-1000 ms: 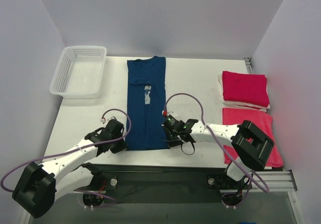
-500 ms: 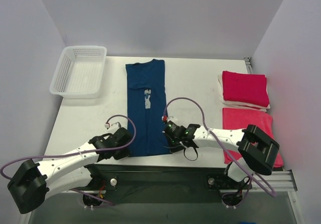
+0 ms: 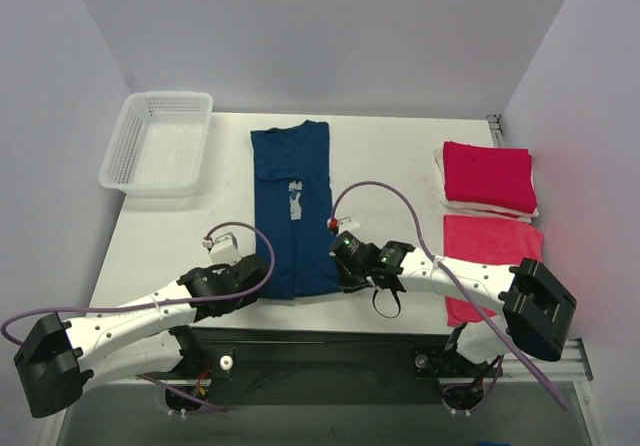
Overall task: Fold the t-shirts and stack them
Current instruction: Grab the bottom of the folded rectangular tshirt with both arms, then fold the folded rectangular tshirt in 1/3 of the way
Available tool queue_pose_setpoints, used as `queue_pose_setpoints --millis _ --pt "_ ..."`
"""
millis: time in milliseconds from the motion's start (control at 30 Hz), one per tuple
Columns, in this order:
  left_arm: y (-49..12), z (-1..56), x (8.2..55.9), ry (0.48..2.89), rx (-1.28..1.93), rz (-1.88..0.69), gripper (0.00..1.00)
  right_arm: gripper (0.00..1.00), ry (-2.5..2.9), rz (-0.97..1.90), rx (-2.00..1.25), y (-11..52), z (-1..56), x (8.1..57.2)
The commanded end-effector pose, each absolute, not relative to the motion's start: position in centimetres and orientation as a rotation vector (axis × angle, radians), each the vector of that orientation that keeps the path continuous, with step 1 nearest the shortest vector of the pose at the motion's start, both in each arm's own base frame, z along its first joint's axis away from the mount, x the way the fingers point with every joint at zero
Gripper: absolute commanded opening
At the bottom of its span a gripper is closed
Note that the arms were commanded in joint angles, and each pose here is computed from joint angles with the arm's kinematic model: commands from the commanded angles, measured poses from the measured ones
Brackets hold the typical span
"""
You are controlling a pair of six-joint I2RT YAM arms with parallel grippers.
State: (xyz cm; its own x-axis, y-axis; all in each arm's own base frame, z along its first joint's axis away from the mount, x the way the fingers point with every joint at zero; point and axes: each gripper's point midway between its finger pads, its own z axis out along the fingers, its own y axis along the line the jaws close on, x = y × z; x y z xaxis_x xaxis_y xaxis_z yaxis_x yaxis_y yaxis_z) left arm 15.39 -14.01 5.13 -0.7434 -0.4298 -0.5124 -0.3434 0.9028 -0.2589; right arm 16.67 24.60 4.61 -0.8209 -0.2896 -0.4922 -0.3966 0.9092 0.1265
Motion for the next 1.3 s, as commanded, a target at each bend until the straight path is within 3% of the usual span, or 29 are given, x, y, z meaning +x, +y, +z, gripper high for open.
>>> queue_pose_setpoints --millis 0,867,1267 --pt "-15.3 8.4 18.9 2.3 -0.579 -0.277 0.0 0.0 2.531 0.206 -0.469 24.0 6.1 19.6" --pt "-16.3 13.7 38.7 2.099 -0.57 -0.229 0.0 0.0 2.406 0.173 -0.265 24.8 10.6 38.3" --pt "-15.7 9.5 42.3 2.187 -0.631 -0.144 0.0 0.0 2.486 0.214 -0.267 26.5 7.1 44.2"
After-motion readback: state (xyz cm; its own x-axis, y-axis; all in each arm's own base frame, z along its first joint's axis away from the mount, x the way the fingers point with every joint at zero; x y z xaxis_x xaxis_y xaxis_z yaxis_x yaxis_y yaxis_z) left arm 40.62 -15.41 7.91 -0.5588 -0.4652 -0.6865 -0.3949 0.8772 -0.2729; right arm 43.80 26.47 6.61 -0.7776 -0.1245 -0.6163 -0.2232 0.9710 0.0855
